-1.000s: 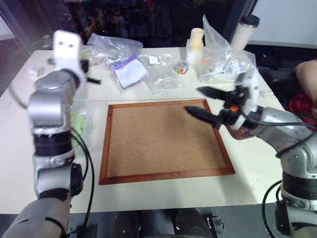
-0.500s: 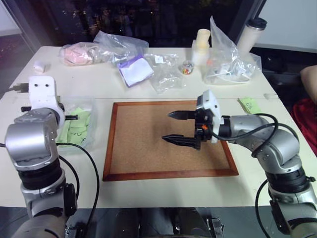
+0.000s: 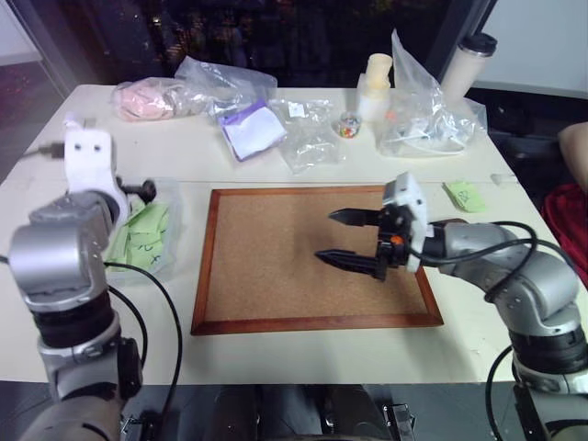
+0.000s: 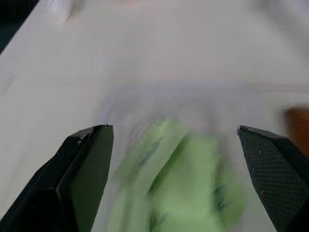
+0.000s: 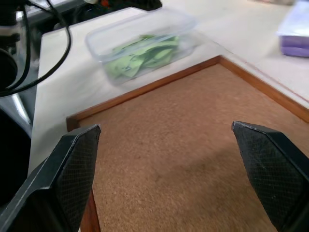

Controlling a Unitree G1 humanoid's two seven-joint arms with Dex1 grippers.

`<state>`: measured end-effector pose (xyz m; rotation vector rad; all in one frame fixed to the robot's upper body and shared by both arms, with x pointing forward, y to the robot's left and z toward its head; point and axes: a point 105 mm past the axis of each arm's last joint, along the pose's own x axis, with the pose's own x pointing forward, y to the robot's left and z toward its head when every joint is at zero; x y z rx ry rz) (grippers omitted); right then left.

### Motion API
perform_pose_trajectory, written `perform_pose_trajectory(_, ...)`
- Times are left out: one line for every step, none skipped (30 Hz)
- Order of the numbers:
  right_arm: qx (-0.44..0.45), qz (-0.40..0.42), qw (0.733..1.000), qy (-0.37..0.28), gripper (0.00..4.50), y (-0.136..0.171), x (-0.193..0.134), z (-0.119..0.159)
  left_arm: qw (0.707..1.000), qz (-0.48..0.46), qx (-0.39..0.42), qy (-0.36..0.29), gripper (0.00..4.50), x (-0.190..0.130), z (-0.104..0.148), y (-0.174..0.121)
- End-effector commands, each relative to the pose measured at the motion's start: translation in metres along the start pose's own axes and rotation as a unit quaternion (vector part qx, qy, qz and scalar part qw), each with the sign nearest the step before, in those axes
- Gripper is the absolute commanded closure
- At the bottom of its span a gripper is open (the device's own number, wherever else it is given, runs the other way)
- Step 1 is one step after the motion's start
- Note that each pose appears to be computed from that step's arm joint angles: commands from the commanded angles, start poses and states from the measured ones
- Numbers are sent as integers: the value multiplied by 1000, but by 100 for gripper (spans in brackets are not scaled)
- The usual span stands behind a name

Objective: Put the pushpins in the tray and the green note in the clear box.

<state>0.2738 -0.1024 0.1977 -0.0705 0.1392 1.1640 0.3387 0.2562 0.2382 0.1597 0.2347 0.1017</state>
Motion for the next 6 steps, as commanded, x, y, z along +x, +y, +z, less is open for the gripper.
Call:
perform_pose_trajectory(14, -29, 998, -45, 0, 4, -21, 16, 978, -194, 28, -65, 3, -17, 30, -47)
perform_pose_trajectory(23, -38, 998, -47, 0, 3, -26, 15, 970, -233, 31, -67, 3, -22, 30, -55)
perform_pose_trajectory(29, -58, 997, -43, 0, -1, -32, 12, 960, -269, 36, -68, 3, -27, 30, -62)
perform_pose_trajectory(33, -81, 995, -37, 0, -6, -39, 9, 953, -294, 35, -67, 3, -31, 28, -64)
perform_pose_trajectory(36, -97, 994, -32, 0, -8, -43, 5, 948, -309, 34, -67, 3, -33, 25, -65)
perform_pose_trajectory(43, -111, 992, -31, 0, -10, -47, 2, 946, -318, 33, -56, 3, -33, 19, -65)
